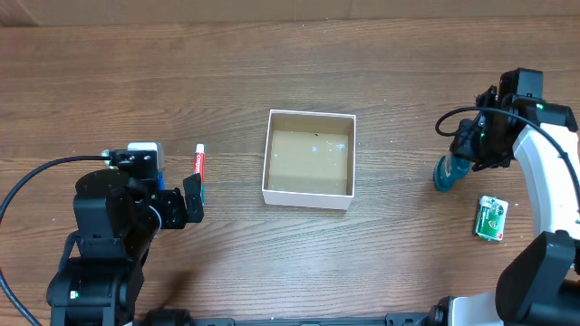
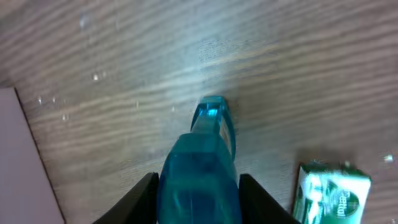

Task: Pack container
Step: 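Carry the bottle into the white box and release it, then grasp the green Dettol soap bar with the right gripper, then place the soap bar in the box beside the bottle, release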

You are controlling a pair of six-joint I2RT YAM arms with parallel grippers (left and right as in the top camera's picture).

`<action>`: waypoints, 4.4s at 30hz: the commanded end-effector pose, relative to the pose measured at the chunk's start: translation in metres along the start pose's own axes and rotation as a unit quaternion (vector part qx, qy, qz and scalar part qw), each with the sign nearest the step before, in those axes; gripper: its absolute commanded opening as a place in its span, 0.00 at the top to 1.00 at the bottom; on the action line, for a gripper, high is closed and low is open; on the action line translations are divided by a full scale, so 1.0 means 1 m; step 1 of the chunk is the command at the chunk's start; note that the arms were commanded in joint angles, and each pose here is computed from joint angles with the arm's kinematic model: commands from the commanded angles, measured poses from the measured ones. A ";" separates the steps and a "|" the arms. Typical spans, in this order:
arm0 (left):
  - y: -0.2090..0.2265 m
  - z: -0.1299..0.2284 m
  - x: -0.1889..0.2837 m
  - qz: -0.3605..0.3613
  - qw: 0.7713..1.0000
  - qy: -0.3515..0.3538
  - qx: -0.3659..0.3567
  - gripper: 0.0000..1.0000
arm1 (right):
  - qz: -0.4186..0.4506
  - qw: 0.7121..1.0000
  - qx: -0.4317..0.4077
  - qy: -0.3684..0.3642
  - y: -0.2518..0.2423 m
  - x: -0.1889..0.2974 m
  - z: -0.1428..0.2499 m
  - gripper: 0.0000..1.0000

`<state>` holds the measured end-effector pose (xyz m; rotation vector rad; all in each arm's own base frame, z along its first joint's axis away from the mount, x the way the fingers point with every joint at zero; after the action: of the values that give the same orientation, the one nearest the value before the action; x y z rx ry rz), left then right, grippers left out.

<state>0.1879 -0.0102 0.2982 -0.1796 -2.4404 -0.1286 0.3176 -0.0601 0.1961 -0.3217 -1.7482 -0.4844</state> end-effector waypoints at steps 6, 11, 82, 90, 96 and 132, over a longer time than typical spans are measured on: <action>-0.001 -0.010 0.007 0.002 1.000 -0.020 0.004 0.00 | -0.114 0.980 0.095 -0.132 0.092 0.171 0.042 0.96; -0.001 -0.010 0.007 0.002 1.000 -0.021 0.004 0.00 | -0.196 0.956 0.180 -0.126 0.154 0.211 0.098 0.96; -0.001 -0.008 0.007 0.003 1.000 -0.016 0.004 0.00 | 0.069 0.962 -0.261 0.028 -0.132 -0.086 0.053 0.00; -0.001 -0.008 0.007 0.003 1.000 -0.015 0.004 0.00 | 0.073 0.960 -0.264 0.059 -0.134 -0.101 0.059 0.21; -0.001 -0.008 0.007 0.003 1.000 -0.015 0.004 0.00 | 0.074 0.960 -0.265 0.061 -0.134 -0.101 0.059 0.47; -0.001 -0.008 0.007 0.004 1.000 -0.015 0.004 0.00 | -0.136 0.981 0.123 -0.064 0.192 0.061 0.104 0.96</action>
<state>0.1876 -0.0102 0.2992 -0.1797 -2.4385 -0.1284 0.2931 0.1464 0.2929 0.1402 -2.0228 -0.4583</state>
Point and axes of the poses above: each gripper's point midway between its finger pads, its own x axis back along the fingers, its own y axis along the line the jaws close on, z = x × y, the point moved 8 cm from there along x, back along the fingers, and after that the axes turned 12 degrees about -x, right-handed, at the moved point
